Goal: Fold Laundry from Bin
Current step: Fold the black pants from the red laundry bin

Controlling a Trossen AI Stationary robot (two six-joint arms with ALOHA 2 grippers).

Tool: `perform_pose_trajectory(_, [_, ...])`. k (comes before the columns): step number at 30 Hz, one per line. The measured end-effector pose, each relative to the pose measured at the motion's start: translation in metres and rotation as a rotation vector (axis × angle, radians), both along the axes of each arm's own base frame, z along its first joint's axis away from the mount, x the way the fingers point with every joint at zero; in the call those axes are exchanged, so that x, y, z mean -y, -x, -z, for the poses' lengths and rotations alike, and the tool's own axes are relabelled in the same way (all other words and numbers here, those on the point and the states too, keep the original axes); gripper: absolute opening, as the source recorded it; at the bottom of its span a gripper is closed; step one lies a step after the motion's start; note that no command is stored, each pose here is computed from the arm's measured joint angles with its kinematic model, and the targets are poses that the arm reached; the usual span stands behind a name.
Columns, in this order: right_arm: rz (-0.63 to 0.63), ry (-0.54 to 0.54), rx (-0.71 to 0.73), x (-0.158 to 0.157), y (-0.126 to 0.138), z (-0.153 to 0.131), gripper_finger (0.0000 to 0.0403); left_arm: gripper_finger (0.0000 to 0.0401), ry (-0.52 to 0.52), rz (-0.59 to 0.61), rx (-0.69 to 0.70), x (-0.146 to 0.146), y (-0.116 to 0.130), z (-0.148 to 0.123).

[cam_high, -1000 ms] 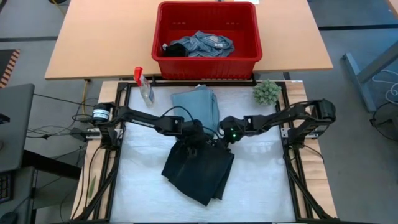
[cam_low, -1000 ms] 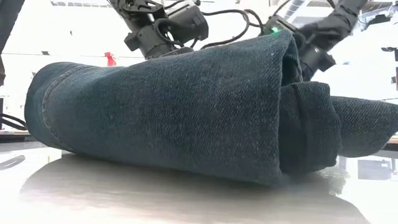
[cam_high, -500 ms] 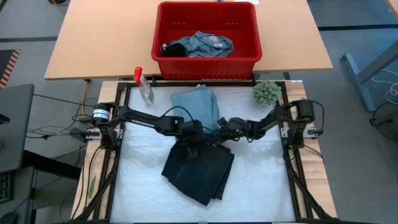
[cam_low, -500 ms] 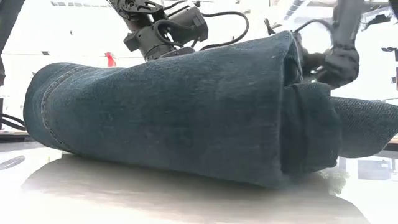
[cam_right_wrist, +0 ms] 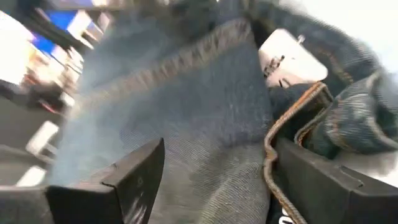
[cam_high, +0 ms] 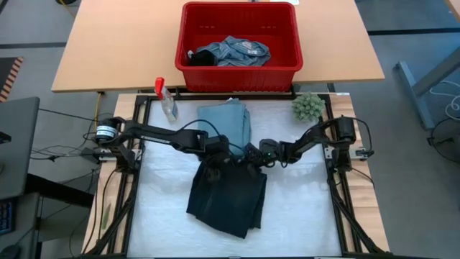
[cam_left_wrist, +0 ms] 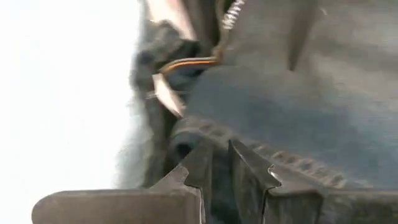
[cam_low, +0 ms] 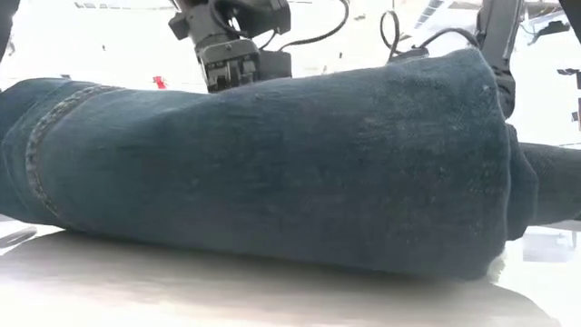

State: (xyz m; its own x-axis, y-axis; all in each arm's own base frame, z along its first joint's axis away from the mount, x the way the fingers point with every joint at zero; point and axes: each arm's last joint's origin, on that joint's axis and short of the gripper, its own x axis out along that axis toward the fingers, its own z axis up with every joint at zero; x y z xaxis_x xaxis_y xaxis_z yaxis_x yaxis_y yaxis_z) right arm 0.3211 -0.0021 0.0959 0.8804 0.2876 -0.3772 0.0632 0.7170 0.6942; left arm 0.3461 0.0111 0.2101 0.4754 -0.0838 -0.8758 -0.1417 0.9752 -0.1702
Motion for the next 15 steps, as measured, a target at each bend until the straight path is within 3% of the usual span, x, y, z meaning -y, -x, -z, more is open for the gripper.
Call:
perform_pose_trajectory(3, [-0.044,0.114,-0.110,-0.008,-0.010,0.001,0.0327,0.0043,-0.068,-0.023,-0.017,-0.004,0.004,-0.003])
perform_pose_trajectory(6, [-0.074,0.171,-0.163,-0.014,-0.020,-0.004,0.0327,0.0043,-0.053,-0.034,-0.026,-0.006,0.005,-0.002])
perform_pose_trajectory(15, [-0.079,0.181,-0.191,-0.009,-0.022,-0.024,0.0327,0.0043,-0.016,-0.058,0.034,-0.005,0.006,-0.015])
